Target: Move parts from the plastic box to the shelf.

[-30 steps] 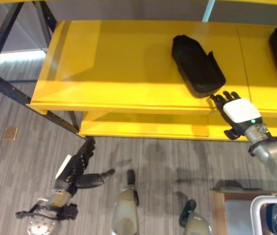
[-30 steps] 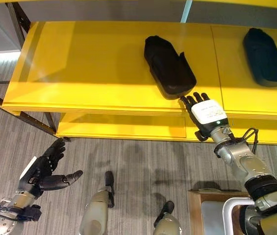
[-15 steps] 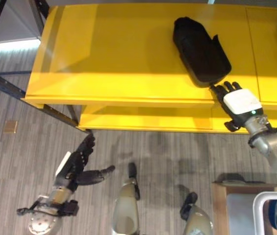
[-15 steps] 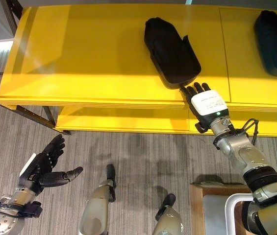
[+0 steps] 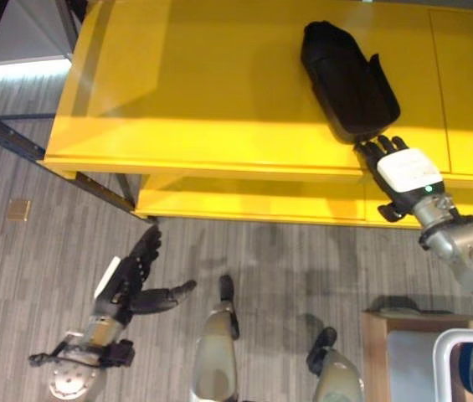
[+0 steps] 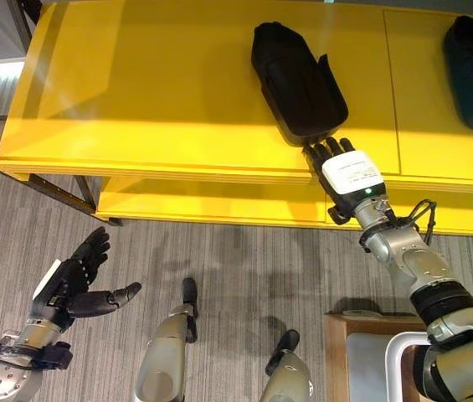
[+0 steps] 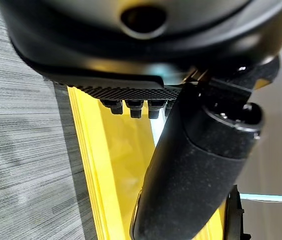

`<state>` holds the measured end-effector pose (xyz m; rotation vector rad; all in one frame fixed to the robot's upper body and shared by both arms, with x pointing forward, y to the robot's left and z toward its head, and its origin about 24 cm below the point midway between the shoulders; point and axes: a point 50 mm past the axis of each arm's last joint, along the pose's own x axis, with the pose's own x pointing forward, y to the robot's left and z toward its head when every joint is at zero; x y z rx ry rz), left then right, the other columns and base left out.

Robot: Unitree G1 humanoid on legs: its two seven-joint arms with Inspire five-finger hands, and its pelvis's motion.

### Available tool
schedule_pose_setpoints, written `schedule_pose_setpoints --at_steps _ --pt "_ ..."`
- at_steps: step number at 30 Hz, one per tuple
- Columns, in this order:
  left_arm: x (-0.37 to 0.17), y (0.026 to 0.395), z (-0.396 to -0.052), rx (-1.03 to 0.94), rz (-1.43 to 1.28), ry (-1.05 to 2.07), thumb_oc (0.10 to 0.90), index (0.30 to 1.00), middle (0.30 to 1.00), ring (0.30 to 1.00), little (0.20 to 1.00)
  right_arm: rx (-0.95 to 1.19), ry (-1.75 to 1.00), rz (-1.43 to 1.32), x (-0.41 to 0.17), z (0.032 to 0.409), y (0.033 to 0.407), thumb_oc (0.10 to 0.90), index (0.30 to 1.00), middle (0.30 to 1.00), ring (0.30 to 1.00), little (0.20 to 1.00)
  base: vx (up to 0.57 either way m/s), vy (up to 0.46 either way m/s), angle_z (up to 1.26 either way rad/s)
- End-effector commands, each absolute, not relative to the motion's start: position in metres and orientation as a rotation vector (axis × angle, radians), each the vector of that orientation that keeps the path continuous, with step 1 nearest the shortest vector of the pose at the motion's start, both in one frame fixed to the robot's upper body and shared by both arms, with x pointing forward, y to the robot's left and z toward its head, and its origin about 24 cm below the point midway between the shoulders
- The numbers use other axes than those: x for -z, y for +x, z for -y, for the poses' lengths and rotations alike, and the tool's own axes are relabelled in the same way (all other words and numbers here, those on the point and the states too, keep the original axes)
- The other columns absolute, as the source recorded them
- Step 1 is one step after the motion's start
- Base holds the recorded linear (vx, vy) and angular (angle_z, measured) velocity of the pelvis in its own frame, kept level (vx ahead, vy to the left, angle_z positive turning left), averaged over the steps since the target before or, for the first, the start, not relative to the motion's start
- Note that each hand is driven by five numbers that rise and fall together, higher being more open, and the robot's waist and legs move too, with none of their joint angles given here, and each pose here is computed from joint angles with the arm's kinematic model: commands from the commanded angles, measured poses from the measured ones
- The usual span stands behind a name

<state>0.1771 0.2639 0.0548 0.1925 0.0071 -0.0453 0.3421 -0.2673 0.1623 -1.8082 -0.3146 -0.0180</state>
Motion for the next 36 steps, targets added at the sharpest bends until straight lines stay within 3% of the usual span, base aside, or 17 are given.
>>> schedule_pose_setpoints --at_steps 1,36 --pt "-0.089 0.177 -0.261 0.055 0.194 0.242 0.900 1.000 1.000 1.000 1.000 0.150 -1.729 0.520 -0.216 0.244 0.356 0.900 1.000 1.000 1.000 1.000 0.00 0.000 0.00" --pt "-0.098 0.177 -0.269 0.014 0.224 0.281 0.900 1.000 1.000 1.000 1.000 0.162 -1.721 0.666 -0.259 0.208 0.372 0.900 1.000 1.000 1.000 1.000 0.00 0.004 0.02"
